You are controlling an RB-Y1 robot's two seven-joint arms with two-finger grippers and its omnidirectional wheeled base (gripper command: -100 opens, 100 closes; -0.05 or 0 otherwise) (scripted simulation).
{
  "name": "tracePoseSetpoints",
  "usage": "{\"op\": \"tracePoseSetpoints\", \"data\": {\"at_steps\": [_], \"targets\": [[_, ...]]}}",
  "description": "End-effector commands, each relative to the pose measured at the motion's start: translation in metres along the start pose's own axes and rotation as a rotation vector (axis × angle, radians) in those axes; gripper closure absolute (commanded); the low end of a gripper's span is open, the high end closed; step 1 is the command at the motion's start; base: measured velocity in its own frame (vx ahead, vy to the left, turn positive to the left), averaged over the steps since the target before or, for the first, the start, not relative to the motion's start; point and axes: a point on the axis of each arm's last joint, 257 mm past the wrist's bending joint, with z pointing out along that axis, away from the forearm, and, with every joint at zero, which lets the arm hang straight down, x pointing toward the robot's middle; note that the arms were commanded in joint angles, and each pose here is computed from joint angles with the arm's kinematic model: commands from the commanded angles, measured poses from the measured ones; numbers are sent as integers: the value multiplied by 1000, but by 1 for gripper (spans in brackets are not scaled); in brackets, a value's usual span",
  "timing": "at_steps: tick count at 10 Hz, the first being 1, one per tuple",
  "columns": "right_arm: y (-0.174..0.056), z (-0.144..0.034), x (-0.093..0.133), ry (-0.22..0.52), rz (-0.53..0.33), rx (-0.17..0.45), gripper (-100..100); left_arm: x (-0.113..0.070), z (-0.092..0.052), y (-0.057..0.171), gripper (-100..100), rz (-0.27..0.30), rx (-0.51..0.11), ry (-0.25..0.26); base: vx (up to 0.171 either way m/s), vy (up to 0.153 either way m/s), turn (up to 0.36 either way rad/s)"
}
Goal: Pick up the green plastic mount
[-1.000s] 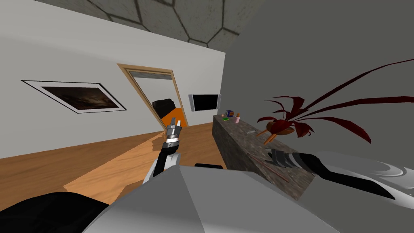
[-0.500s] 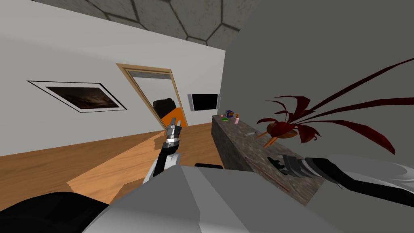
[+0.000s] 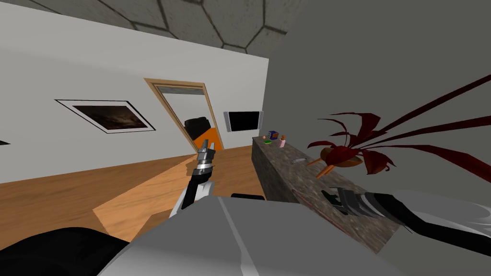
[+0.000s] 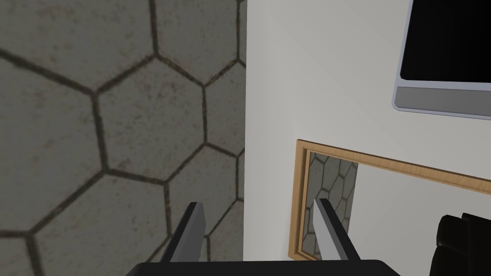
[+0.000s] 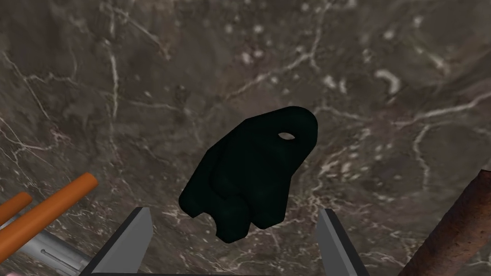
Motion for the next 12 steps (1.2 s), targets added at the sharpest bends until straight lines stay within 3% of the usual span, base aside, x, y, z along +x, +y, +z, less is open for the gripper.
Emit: {"op": "tracePoseSetpoints", "data": {"at_steps": [1, 2, 6, 7, 8, 11, 12], "targets": [[0, 0, 0, 0, 0, 0, -100, 0, 0, 0, 0, 0, 0, 0, 16, 5, 3], [0, 1, 1, 1, 0, 1, 100, 0, 0, 0, 0, 0, 0, 0, 0, 0, 0], [-1, 0, 0, 0, -2, 2, 100, 0, 0, 0, 0, 0, 0, 0, 0, 0, 0], [-1, 0, 0, 0, -2, 2, 0, 0, 0, 0, 0, 0, 0, 0, 0, 0, 0], [-7, -7, -9, -3, -10, -2, 100, 0, 0, 0, 0, 0, 0, 0, -27, -4, -112], [-12, -10, -14, -4, -17, -4, 100, 0, 0, 0, 0, 0, 0, 0, -37, -7, -52], [-12, -10, -15, -4, -17, -4, 0, 0, 0, 0, 0, 0, 0, 0, 0, 0, 0]]}}
